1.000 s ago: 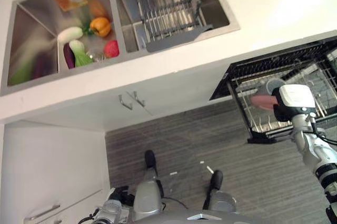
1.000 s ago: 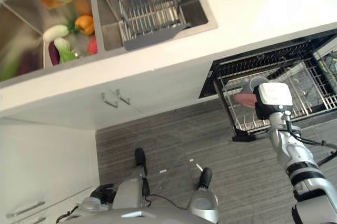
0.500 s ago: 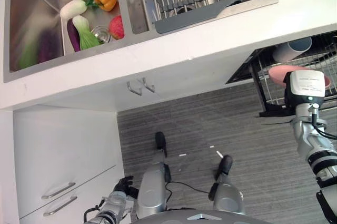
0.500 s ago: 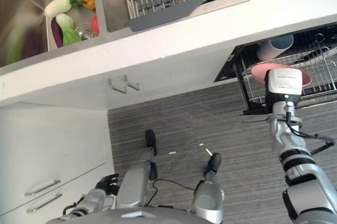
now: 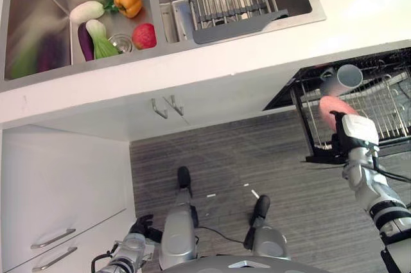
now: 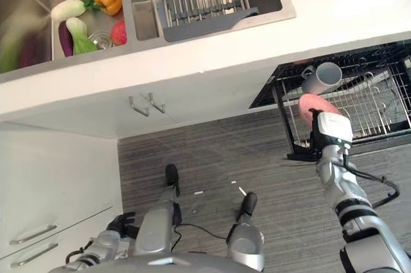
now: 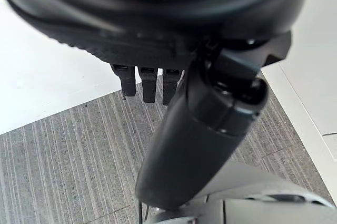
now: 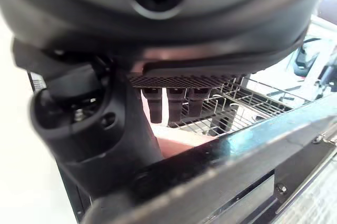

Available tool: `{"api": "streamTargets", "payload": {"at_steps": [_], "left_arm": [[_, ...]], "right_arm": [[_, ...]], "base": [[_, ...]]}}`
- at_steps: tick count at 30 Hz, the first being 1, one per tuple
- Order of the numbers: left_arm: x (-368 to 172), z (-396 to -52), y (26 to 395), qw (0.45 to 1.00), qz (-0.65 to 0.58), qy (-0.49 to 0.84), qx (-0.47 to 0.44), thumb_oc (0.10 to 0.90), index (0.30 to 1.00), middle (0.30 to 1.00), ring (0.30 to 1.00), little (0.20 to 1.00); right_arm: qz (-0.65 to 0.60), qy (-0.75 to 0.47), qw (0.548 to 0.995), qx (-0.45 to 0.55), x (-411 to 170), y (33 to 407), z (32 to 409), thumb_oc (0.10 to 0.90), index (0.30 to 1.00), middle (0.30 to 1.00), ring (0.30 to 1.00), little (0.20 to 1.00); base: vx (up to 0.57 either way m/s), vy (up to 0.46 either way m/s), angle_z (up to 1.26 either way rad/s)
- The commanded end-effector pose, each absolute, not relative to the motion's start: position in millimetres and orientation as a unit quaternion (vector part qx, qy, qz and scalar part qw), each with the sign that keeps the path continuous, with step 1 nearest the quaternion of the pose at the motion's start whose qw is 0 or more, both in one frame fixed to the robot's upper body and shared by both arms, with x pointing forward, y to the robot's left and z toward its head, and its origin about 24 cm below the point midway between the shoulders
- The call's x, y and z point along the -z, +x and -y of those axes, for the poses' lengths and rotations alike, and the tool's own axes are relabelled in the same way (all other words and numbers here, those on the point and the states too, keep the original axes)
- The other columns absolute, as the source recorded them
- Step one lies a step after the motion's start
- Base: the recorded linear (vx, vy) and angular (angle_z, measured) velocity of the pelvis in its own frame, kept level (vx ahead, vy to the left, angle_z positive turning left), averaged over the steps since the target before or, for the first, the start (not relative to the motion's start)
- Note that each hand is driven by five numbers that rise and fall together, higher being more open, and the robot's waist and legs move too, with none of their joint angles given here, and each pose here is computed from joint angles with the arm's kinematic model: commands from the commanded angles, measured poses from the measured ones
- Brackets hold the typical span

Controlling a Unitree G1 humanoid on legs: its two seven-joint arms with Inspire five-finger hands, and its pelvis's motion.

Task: Place the dishes in the dishwasher.

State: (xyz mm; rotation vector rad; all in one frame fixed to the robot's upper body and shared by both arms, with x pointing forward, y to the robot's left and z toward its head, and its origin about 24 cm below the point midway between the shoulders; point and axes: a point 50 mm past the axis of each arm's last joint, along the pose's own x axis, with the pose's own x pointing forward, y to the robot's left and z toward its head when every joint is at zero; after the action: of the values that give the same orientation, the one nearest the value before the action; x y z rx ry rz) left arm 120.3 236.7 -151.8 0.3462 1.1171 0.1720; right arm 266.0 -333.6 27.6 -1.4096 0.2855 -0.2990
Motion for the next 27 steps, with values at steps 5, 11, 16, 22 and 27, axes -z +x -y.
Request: {"api": "streamTargets", "payload": {"at_steps": [5, 11, 16, 22, 27], "left_arm": [[161, -223, 104, 0.810, -0.564, 0.150, -0.063, 0.800, 0.900, 0.900, 0.900, 0.900], [162, -223, 103, 0.807, -0.569, 0.149, -0.060, 0.800, 0.900, 0.900, 0.900, 0.900], [162, -222, 103, 0.805, -0.571, 0.148, -0.066, 0.800, 0.900, 0.900, 0.900, 0.900], [163, -224, 97, 0.794, -0.585, 0.140, -0.090, 0.800, 0.900, 0.900, 0.900, 0.900], [166, -222, 90, 0.782, -0.602, 0.133, -0.095, 0.800, 0.900, 0.900, 0.900, 0.900]], "right_arm": [[-0.029, -0.563, 0.792, 0.234, -74, 263, 340, 0.800, 0.900, 0.900, 0.900, 0.900], [0.041, -0.509, 0.803, 0.307, -108, 254, 346, 0.800, 0.900, 0.900, 0.900, 0.900], [0.085, -0.458, 0.802, 0.373, -123, 242, 350, 0.800, 0.900, 0.900, 0.900, 0.900], [0.075, -0.305, 0.780, 0.541, -109, 194, 386, 0.800, 0.900, 0.900, 0.900, 0.900], [0.022, 0.061, 0.783, 0.619, -22, 164, 386, 0.800, 0.900, 0.900, 0.900, 0.900]], "base": [[0.02, -0.017, -0.03], [0.01, -0.017, -0.04], [0.00, 0.000, 0.00], [0.03, -0.004, 0.01], [0.02, 0.000, 0.00]]}}
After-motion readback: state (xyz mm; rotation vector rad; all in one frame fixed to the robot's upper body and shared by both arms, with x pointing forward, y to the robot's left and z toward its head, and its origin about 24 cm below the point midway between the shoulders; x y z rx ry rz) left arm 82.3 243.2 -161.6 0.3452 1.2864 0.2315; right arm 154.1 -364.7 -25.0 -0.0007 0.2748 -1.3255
